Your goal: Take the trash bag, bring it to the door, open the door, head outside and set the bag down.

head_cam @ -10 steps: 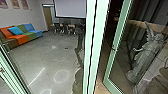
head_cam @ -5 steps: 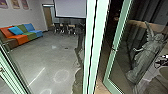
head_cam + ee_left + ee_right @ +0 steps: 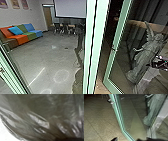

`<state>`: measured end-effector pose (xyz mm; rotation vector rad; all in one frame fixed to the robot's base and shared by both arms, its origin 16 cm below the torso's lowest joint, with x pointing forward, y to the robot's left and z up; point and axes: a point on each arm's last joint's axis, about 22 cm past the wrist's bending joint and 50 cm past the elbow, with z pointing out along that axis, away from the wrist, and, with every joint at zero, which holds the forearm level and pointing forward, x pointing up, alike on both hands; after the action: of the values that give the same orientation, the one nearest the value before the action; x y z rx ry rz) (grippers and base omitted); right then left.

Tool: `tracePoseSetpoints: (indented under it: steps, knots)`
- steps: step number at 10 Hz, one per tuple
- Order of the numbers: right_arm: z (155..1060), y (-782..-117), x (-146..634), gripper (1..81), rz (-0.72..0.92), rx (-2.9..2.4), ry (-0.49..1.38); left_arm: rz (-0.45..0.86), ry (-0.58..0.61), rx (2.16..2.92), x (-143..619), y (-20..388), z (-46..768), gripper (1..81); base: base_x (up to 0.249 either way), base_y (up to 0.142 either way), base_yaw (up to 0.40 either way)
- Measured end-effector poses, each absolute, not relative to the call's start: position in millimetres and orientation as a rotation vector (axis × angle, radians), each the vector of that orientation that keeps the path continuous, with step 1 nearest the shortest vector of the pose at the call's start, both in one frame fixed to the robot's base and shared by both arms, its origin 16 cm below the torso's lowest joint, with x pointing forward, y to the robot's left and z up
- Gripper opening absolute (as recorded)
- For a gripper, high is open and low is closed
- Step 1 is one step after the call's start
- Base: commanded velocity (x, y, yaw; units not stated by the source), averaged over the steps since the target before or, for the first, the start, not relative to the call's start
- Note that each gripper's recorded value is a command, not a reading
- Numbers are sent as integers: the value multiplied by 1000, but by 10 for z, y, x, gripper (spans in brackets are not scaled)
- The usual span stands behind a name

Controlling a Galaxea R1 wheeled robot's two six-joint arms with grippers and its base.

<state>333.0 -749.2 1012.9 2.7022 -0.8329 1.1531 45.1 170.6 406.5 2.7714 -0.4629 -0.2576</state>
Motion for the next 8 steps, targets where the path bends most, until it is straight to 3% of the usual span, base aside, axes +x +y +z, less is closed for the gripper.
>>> tracePoseSetpoints:
  steps: [2, 8]
  knots:
    - [9866, -6862, 3169, 811, 1079, 2873, -822, -252, -467, 2772, 459, 1705, 4064, 10, 0, 0, 0]
    - [7965, -5400, 1489, 811, 555, 3243, -990, -223, -470, 2776, 500, 1694, 4054, 10, 0, 0, 0]
